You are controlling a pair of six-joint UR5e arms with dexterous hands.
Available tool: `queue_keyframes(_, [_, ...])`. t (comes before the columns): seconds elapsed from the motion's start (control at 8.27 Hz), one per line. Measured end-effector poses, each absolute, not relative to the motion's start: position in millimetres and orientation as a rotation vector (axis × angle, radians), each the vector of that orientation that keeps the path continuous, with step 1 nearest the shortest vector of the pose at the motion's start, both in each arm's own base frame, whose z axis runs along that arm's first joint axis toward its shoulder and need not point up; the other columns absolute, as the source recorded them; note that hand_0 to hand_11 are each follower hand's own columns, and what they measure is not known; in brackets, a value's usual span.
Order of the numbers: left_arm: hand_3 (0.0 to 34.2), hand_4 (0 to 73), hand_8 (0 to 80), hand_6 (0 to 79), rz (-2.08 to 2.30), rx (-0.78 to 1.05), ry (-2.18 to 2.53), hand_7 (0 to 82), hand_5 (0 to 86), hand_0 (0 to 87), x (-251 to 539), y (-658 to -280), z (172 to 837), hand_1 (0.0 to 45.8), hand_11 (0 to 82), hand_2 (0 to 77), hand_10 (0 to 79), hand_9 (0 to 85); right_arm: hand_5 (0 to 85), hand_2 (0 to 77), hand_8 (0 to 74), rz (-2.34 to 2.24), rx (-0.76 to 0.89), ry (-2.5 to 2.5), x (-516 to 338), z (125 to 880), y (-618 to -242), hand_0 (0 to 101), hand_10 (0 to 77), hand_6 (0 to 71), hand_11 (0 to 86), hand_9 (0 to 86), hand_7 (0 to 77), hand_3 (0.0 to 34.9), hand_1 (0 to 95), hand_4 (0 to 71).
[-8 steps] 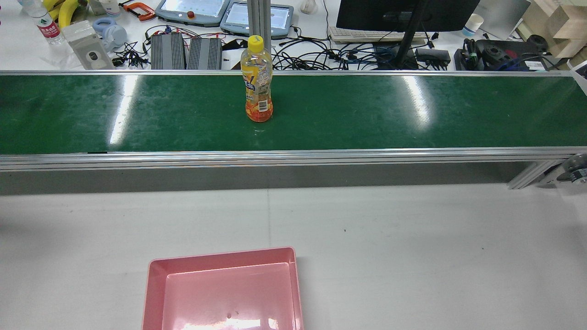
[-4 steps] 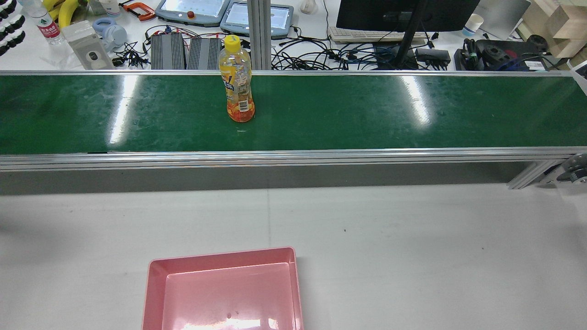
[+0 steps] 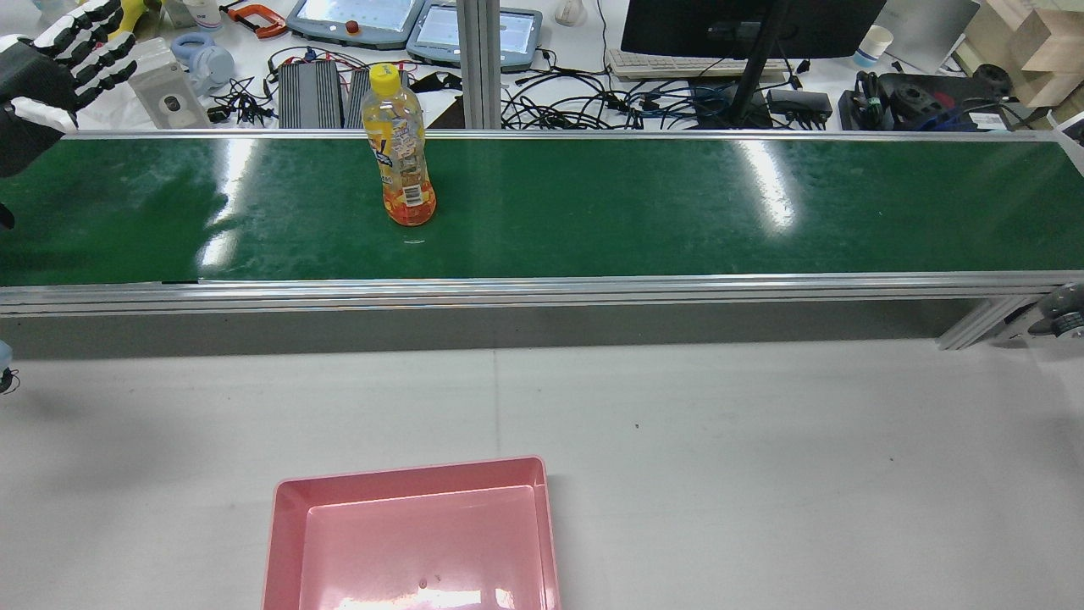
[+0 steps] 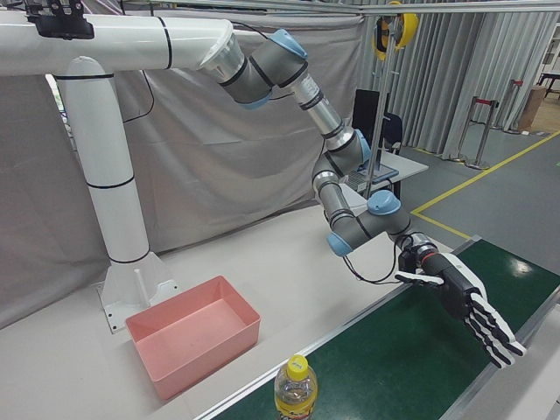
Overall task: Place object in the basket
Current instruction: 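Move the left hand toward the approaching bottle on the belt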
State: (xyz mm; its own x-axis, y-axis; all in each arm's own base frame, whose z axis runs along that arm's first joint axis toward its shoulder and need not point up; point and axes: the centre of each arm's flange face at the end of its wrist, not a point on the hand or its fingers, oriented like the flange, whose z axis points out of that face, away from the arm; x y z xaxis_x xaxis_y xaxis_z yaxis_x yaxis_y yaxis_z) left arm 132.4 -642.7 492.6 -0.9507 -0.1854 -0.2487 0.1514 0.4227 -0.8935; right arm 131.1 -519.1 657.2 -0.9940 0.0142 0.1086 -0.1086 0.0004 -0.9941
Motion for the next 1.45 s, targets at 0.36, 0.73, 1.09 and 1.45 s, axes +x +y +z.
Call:
queue_keyframes(0.36, [4.6, 0.5, 5.4, 0.0, -1.562, -0.023, 2.358, 0.5, 10.9, 48.6, 131.5, -638.6, 483.9, 1.1, 3.8, 0.5, 2.7, 1.6, 0.0, 0.5, 0.0, 2.159, 0.103, -2.158, 131.4, 657.2, -519.0, 0, 0.0, 0.0, 0.0, 0.0, 0.5, 0.3, 0.0, 0.0])
queue_keyframes(0.73, [3.8, 0.5, 5.4, 0.0, -1.546, -0.031, 2.361, 0.5, 10.9, 47.9, 133.8, -637.8, 487.3, 1.1, 2.2, 0.5, 1.1, 1.6, 0.0, 0.5, 0.0, 2.159, 0.103, -2.159, 131.3, 657.0, -519.2, 0, 0.0, 0.0, 0.0, 0.0, 0.5, 0.3, 0.0, 0.0])
queue_keyframes(1.09, [8.2, 0.5, 5.4, 0.0, -1.548, -0.016, 2.344, 0.5, 11.4, 47.8, 134.3, -636.9, 491.9, 1.6, 1.6, 0.5, 0.5, 1.6, 0.0, 0.5, 0.0, 2.159, 0.102, -2.159, 131.4, 657.2, -519.0, 0, 0.0, 0.0, 0.0, 0.0, 0.5, 0.2, 0.0, 0.0])
queue_keyframes(1.45, [7.5, 0.5, 4.9, 0.0, -1.528, -0.031, 2.353, 0.5, 9.3, 47.0, 142.0, -636.0, 489.9, 1.1, 1.6, 0.5, 0.5, 1.6, 0.0, 0.5, 0.0, 2.158, 0.102, -2.159, 131.4, 656.9, -519.2, 0, 0.0, 0.0, 0.0, 0.0, 0.5, 0.3, 0.0, 0.0])
